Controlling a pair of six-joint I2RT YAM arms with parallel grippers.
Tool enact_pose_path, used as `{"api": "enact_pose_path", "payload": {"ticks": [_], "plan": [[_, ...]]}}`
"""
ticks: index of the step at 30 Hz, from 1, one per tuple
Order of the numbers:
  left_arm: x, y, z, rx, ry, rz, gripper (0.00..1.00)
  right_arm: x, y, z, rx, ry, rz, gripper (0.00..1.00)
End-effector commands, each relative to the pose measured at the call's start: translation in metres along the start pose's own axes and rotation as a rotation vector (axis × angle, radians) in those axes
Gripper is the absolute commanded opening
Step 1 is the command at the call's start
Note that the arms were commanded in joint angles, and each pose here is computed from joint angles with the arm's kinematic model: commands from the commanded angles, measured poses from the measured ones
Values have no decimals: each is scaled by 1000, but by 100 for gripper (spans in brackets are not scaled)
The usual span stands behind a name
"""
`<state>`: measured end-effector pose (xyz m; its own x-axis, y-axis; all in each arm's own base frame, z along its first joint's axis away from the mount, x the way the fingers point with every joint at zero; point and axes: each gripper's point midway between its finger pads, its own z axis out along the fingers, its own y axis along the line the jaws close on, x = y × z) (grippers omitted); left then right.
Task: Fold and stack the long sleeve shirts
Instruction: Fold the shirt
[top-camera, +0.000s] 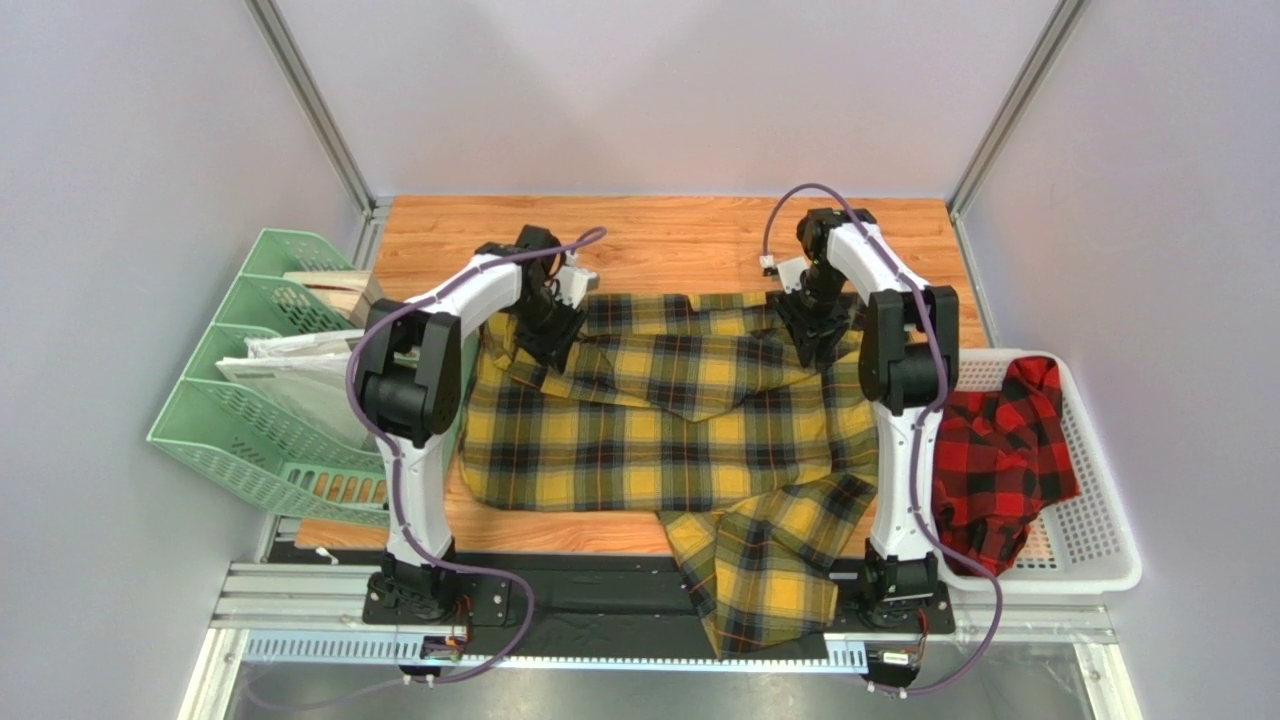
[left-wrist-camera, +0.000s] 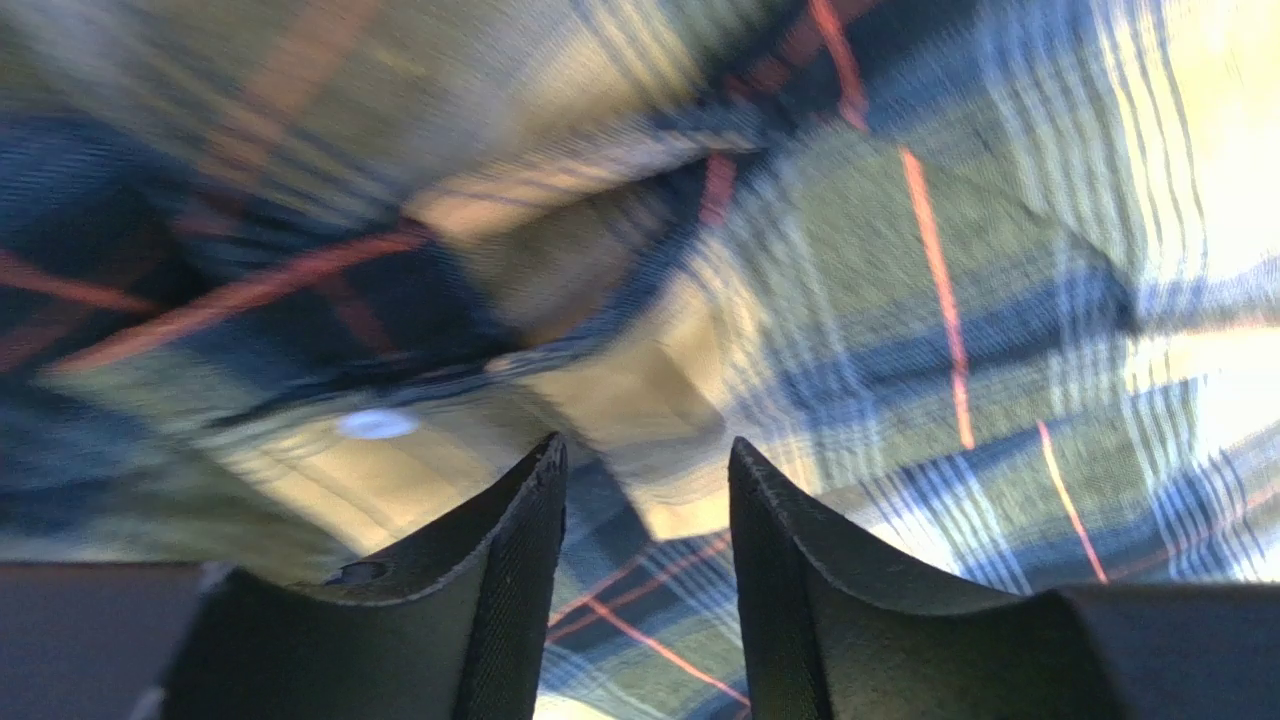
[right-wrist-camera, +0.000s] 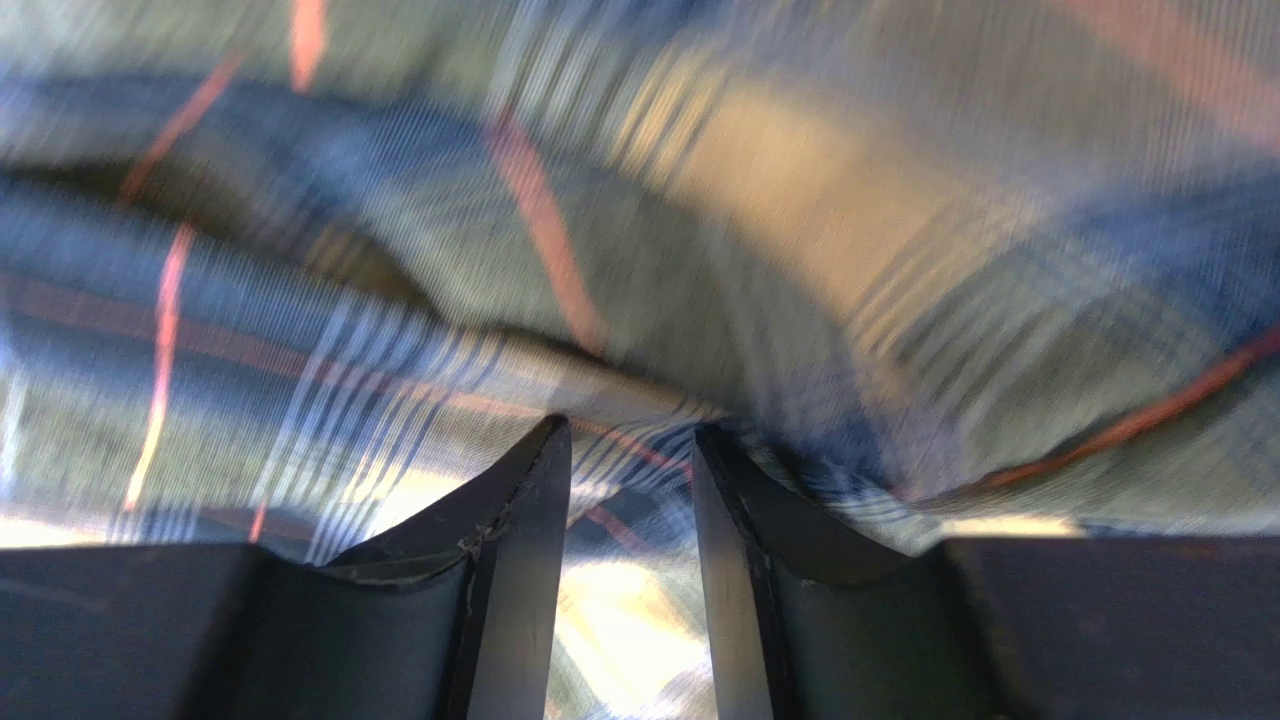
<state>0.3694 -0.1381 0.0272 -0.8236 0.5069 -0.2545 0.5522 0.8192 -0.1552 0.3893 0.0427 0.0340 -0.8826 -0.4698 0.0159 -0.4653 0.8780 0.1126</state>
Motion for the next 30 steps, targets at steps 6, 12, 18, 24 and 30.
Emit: {"api": "enact_pose_path", "payload": {"ticks": [6,12,18,24,30], "plan": [[-49,89,-3,-117,-4,-60,44,-95,-58,9,184,-201,-2,37],[-98,130,-19,-211,-124,7,45,-146,-70,-39,263,-438,-30,38],[-121,72,-76,-84,-282,150,53,-117,-16,-119,128,-557,-87,58],[-65,-1,-62,90,-155,205,55,-31,33,-114,-28,-394,-122,62],[-26,12,-27,47,0,193,55,20,38,-82,-54,-231,-126,54]]}}
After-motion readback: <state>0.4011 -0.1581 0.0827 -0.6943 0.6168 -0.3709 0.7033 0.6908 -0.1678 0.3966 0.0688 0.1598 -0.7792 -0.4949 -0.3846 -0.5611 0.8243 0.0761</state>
